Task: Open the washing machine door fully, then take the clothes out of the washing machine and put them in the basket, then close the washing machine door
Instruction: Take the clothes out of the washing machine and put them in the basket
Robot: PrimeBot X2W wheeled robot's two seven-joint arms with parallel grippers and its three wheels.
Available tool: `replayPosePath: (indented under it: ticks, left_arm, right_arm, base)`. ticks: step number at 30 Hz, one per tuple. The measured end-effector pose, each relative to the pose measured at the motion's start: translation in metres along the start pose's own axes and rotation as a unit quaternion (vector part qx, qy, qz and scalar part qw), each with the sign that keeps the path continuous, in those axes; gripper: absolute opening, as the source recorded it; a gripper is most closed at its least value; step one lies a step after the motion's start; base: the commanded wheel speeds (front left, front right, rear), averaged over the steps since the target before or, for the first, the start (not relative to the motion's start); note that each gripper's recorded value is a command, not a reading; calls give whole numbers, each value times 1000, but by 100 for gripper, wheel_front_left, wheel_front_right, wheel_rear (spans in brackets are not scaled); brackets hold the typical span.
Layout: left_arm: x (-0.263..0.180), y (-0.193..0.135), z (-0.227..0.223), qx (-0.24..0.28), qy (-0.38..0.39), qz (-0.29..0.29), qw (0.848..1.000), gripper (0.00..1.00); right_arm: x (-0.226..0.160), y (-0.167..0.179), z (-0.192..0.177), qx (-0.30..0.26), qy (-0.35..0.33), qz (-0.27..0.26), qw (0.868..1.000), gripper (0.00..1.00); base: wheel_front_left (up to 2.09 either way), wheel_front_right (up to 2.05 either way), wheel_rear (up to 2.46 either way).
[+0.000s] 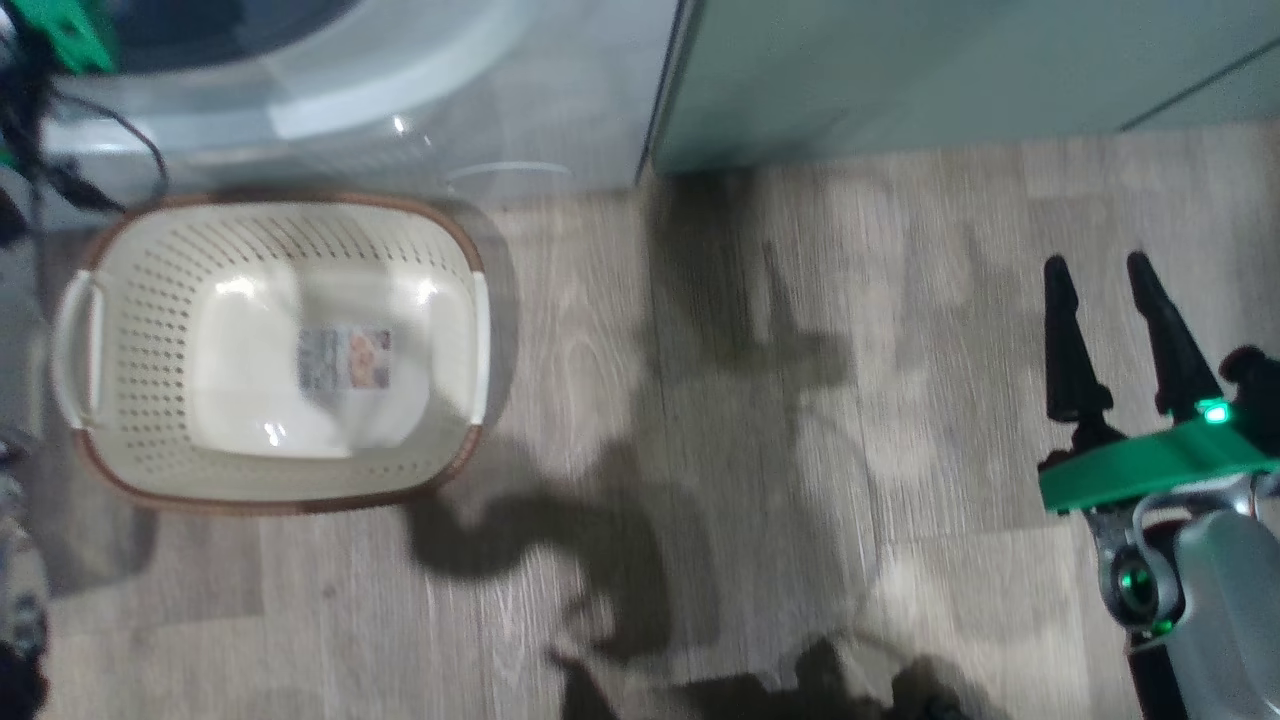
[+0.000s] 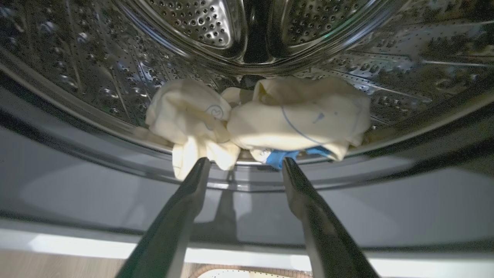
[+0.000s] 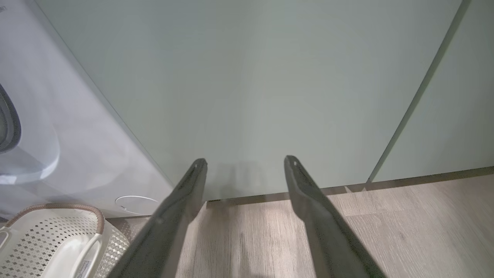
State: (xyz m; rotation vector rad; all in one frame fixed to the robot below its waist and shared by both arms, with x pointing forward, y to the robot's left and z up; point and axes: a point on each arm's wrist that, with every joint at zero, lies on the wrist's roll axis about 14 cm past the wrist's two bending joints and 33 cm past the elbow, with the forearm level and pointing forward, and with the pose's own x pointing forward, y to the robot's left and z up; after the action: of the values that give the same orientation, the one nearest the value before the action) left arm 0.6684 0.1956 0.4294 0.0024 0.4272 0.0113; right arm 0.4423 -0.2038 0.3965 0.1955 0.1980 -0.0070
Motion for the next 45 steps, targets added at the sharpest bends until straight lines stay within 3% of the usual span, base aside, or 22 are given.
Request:
replayPosePath:
  ticks: [8, 19, 25, 38, 39, 40, 41, 42, 45]
  left_arm:
    - [44, 14, -3, -12, 19, 37, 999, 100]
    - [64, 39, -21, -14, 58, 87, 994, 100]
    - [64, 47, -15, -13, 53, 94, 994, 100]
    - [77, 45, -47, -15, 97, 85, 991, 100]
    - [78, 44, -50, -14, 100, 85, 991, 80]
    - [79, 43, -53, -13, 102, 84, 991, 49]
    - [80, 43, -54, -11, 103, 83, 991, 8]
    - [81, 41, -56, -8, 103, 80, 991, 0]
    - [82, 39, -58, -16, 103, 72, 992, 0]
  right_arm:
    - [20, -7, -21, -1, 20, -9, 1000, 100]
    - [33, -11, -35, -3, 31, -10, 999, 100]
    - [35, -10, -40, -2, 36, -9, 999, 100]
    - [47, -8, -48, -6, 40, -1, 999, 100]
    - [47, -8, -49, -6, 42, -2, 999, 100]
    - [47, -9, -51, -6, 44, -2, 999, 100]
    - [47, -9, -52, -6, 45, -3, 999, 100]
    - [47, -9, -52, -6, 46, -3, 999, 100]
    - [47, -10, -53, -6, 46, -3, 999, 100]
  base:
    - [0, 0, 0]
    - [0, 0, 0]
    - [0, 0, 0]
    - [0, 0, 0]
    - [0, 0, 0]
    - [0, 0, 0]
    - [0, 0, 0]
    - [0, 0, 0]
    - [0, 0, 0]
